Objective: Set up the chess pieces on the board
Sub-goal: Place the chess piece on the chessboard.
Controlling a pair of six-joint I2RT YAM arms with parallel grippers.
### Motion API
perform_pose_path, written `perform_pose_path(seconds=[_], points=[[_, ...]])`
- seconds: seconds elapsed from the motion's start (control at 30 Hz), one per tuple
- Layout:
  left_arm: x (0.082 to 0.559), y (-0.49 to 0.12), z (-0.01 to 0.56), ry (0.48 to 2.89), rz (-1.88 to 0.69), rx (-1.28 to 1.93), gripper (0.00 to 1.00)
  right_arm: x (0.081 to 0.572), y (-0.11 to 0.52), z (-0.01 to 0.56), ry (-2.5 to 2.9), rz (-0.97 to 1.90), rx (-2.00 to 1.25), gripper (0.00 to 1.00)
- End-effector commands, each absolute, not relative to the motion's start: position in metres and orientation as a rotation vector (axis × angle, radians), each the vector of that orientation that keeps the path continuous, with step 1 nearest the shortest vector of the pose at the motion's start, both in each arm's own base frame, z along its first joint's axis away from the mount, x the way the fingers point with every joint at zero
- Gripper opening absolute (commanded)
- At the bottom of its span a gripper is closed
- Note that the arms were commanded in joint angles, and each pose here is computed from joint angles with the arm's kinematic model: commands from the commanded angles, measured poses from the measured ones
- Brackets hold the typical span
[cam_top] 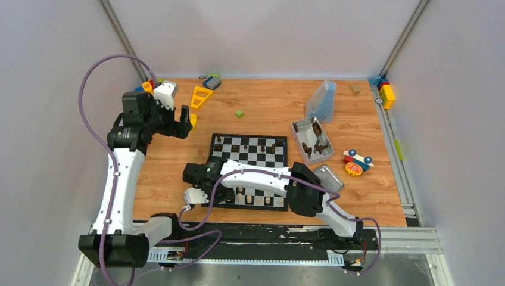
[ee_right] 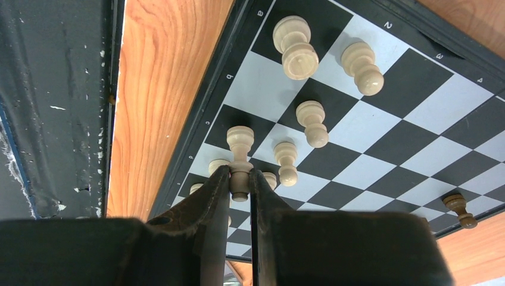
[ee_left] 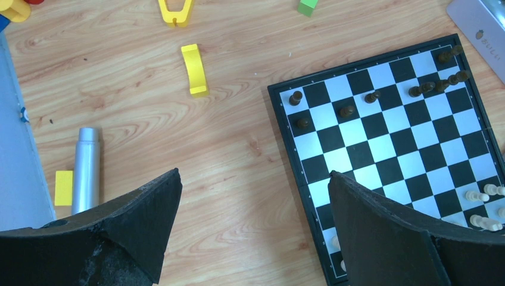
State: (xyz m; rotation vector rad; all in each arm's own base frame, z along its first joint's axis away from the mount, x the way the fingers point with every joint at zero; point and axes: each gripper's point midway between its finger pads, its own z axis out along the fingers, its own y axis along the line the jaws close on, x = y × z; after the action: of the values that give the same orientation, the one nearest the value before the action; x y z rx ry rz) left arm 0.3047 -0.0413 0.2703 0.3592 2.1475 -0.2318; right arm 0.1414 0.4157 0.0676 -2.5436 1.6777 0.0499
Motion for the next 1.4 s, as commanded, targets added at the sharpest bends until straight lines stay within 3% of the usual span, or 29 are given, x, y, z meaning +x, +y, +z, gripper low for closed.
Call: perform_pose_path(seconds=[0.0, 0.97, 1.37], points=[[0.304, -0.038, 0.286, 2.088, -0.202, 0.374, 1.00, 0.147, 0.418, 0.074, 1.640, -0.011, -2.536, 0.04], [0.303, -0.039, 0.285, 2.086, -0.210, 0.370, 1.00, 0.139, 0.407, 0.066, 1.625, -0.064, -2.605, 0.05], [0.302, -0.038, 0.283, 2.089, -0.201, 0.375, 1.00, 0.141, 0.415, 0.066, 1.631, -0.063, -2.574, 0.17]])
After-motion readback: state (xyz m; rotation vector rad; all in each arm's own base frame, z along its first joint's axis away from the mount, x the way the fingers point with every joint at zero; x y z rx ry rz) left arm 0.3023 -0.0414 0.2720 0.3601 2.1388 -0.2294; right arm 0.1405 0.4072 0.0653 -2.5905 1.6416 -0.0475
